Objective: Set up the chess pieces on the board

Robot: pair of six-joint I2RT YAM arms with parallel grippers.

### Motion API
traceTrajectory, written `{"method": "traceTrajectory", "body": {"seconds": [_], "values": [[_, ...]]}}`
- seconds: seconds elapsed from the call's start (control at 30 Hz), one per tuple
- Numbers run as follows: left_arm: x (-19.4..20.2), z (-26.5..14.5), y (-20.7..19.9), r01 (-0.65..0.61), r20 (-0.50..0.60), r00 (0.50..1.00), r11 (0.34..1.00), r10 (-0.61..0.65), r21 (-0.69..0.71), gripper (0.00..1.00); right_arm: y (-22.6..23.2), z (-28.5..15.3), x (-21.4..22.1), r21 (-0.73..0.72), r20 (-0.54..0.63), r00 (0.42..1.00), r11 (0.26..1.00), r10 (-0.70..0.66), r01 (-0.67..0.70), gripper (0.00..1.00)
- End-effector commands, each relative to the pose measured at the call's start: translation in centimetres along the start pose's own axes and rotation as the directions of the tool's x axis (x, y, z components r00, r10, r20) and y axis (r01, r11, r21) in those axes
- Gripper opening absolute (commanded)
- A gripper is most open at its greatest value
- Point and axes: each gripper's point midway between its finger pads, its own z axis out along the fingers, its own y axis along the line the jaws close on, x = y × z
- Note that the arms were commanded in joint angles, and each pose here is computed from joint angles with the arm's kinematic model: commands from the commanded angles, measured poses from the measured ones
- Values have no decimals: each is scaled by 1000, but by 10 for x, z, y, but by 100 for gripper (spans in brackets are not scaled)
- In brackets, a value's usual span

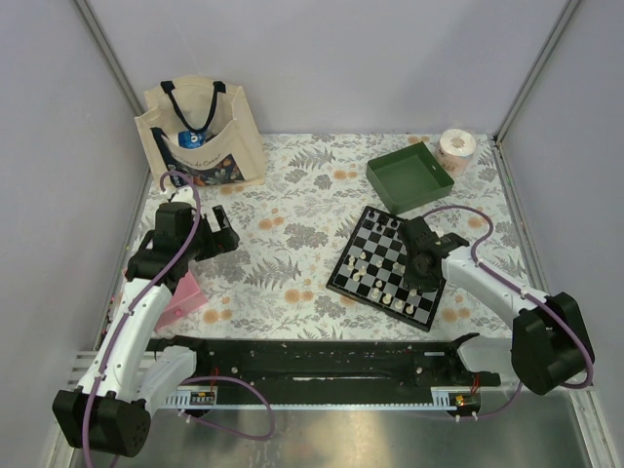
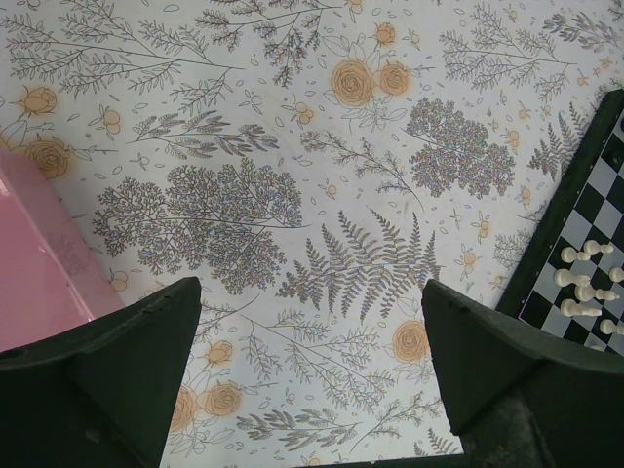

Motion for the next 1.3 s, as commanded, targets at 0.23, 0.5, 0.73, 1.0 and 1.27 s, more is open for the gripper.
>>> {"method": "traceTrajectory", "body": {"seconds": [0.23, 0.5, 0.73, 1.0, 1.27], "values": [[-10, 0, -7, -13, 42, 999, 999, 12, 35, 99, 8, 6, -17, -21, 24, 1000, 1000, 7, -6, 34], [-10, 0, -7, -12, 38, 999, 999, 11, 37, 99, 3, 1, -11, -22, 13, 1000, 1000, 13, -12, 14], [-11, -1, -8, -14, 44, 999, 999, 12, 39, 99, -14, -18, 2, -6, 25, 998, 999, 54, -54, 10], [-10, 0, -9, -14, 38, 999, 999, 12, 44, 99, -17, -29, 29, -51, -27, 990, 989, 141, -142, 7], [-11, -1, -9, -12, 42, 999, 999, 10, 48, 99, -26, -26, 32, 28, -46, 986, 986, 163, -162, 7]]}}
